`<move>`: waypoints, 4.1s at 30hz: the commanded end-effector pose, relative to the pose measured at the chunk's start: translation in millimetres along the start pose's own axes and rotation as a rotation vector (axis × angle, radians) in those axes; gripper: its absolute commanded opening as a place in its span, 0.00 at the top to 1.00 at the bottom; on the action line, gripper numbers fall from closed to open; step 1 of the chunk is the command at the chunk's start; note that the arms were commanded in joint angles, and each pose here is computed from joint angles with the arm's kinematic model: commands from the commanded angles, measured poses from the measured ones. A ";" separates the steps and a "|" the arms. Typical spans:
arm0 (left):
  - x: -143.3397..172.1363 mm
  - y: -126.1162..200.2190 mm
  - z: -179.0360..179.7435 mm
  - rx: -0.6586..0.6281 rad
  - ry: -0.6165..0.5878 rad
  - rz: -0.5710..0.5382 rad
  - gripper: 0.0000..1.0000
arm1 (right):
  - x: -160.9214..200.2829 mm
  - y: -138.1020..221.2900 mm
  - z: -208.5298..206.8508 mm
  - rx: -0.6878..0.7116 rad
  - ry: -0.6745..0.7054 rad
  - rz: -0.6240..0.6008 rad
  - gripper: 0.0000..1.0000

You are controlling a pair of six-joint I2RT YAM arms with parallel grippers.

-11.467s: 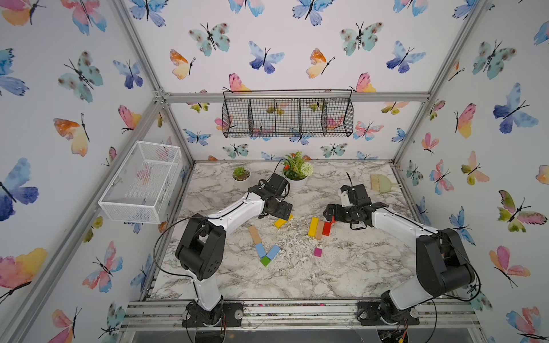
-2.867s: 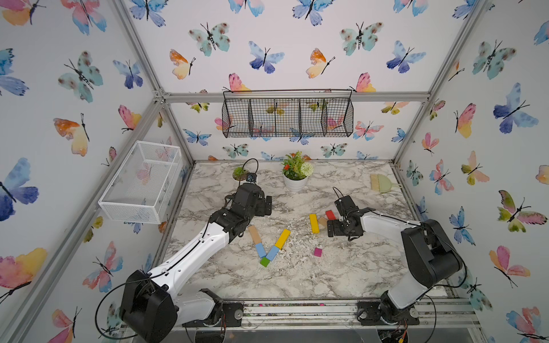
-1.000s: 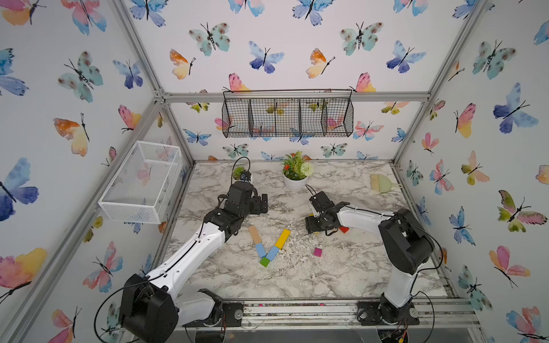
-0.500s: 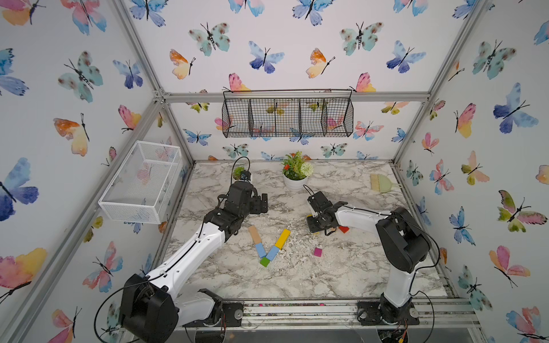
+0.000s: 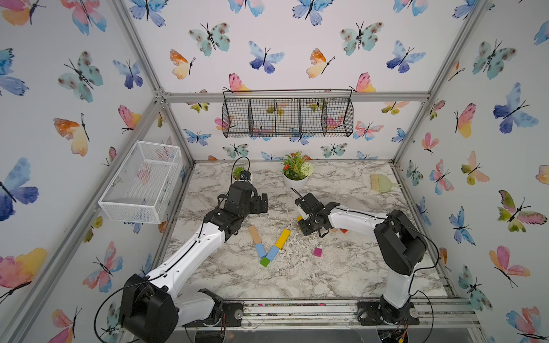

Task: Assemble the letter v with building blocks
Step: Pick up the building block from the center of the board, then place the building block at the center of the board, then adjust the building block at the center of the board.

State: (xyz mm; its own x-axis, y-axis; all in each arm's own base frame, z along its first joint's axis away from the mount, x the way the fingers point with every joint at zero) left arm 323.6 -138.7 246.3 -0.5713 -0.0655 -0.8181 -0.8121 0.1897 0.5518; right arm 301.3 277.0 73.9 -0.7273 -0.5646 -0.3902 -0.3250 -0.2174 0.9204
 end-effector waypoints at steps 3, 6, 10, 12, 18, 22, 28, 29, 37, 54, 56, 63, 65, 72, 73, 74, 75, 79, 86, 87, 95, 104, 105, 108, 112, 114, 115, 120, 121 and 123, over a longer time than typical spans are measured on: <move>-2.3 4.8 0.8 0.015 0.011 -0.018 0.02 | 8.8 0.7 -5.3 0.054 0.104 0.071 0.76; -2.3 4.9 0.6 0.016 0.011 -0.017 0.02 | 8.9 5.3 -7.9 0.070 0.123 0.065 0.76; -2.2 4.9 0.6 0.016 0.011 -0.017 0.02 | 16.9 -1.3 -6.1 0.053 0.165 0.102 0.76; -2.5 5.0 0.7 0.017 0.011 -0.019 0.02 | 21.0 -6.5 -6.5 0.056 0.174 0.121 0.76; -2.6 5.4 0.5 0.019 0.011 -0.020 0.02 | 22.2 -11.3 -6.1 0.054 0.181 0.111 0.76; -2.8 5.4 0.1 0.021 0.012 -0.020 0.02 | 24.0 -14.4 -6.4 0.053 0.176 0.116 0.76; -2.8 6.2 0.3 0.021 0.012 -0.022 0.02 | 27.7 -21.0 -5.4 0.048 0.166 0.136 0.76; -3.4 6.5 0.1 0.022 0.012 -0.024 0.02 | 28.5 -22.1 -4.8 0.043 0.164 0.139 0.76; -3.3 6.7 0.3 0.022 0.012 -0.024 0.02 | 30.5 -23.8 -1.8 0.020 0.154 0.145 0.70; -2.9 6.2 -0.1 0.023 0.010 -0.021 0.02 | 5.3 30.7 -19.0 0.092 0.055 -0.006 0.25; -3.3 6.3 -0.3 0.025 0.011 -0.022 0.02 | 3.3 32.5 -30.7 0.107 0.011 -0.018 0.21; -3.4 7.3 0.0 0.025 0.011 -0.024 0.02 | 0.5 14.6 -58.2 0.108 -0.081 0.006 0.16; -3.6 7.3 -0.2 0.026 0.011 -0.025 0.02 | -1.7 10.2 -63.0 0.116 -0.097 0.007 0.15; -3.6 7.3 0.3 0.022 0.011 -0.026 0.02 | -6.3 -2.5 -71.1 0.097 -0.122 0.010 0.12; -3.7 7.4 0.4 0.022 0.011 -0.026 0.02 | -6.5 -3.9 -71.0 0.092 -0.124 0.011 0.12; -3.2 7.0 1.0 0.020 0.011 -0.025 0.02 | -6.3 -4.8 -71.0 0.088 -0.124 0.012 0.12; -3.2 7.1 0.6 0.021 0.011 -0.025 0.02 | -6.4 -6.2 -70.6 0.084 -0.124 0.012 0.11; -3.4 6.7 1.1 0.019 0.010 -0.025 0.02 | -4.4 -11.3 -65.6 0.047 -0.127 0.020 0.11; -3.9 7.0 1.3 0.019 0.011 -0.026 0.02 | 2.0 -12.2 -56.3 -0.020 -0.151 0.025 0.11; -3.5 6.9 1.2 0.020 0.011 -0.025 0.02 | 4.1 -11.1 -54.4 -0.031 -0.155 0.026 0.11; -2.4 5.2 0.4 0.026 0.011 -0.019 0.02 | 31.7 -7.2 -53.1 -0.030 -0.187 0.058 0.11; -3.3 6.2 -0.2 0.030 0.011 -0.022 0.02 | 45.7 3.0 -58.4 0.018 -0.243 0.074 0.10; -3.0 5.8 -0.1 0.029 0.011 -0.021 0.02 | 48.2 3.9 -58.7 0.019 -0.249 0.079 0.10; -3.6 6.2 0.1 0.030 0.012 -0.023 0.02 | 53.6 7.9 -58.4 0.021 -0.265 0.080 0.10; -3.3 6.0 -0.3 0.032 0.012 -0.022 0.02 | 55.7 17.2 -62.1 0.049 -0.271 0.069 0.10; -2.6 5.6 -0.2 0.032 0.011 -0.020 0.02 | 48.4 27.2 -66.1 0.075 -0.271 0.036 0.10; -2.8 5.7 -0.6 0.033 0.011 -0.020 0.02 | 44.3 31.9 -69.0 0.091 -0.271 0.021 0.10; -2.7 5.7 -1.3 0.038 0.012 -0.019 0.02 | 24.1 36.2 -88.6 0.164 -0.259 -0.009 0.09; -2.5 5.5 -1.3 0.038 0.012 -0.018 0.02 | 21.2 34.1 -90.6 0.173 -0.256 -0.005 0.09; -3.0 6.3 -0.9 0.037 0.013 -0.020 0.02 | 15.5 28.9 -96.8 0.213 -0.254 0.002 0.09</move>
State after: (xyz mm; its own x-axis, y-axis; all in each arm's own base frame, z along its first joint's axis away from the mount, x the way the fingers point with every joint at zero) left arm 321.8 -139.5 248.0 -0.5694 -0.0710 -0.8190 -0.8109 0.2124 0.5453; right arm 329.6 194.9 102.6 -0.8382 -0.3283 -0.4355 -0.4201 -0.1205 0.8994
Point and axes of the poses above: each gripper's point midway between its finger pads, its own y axis back along the fingers, its own z axis along the line the jaws close on, x = y × z, the point moved 4 cm from there along y, back along the fingers, and after that the axes turned 3 degrees about y, right-handed, at the moved point
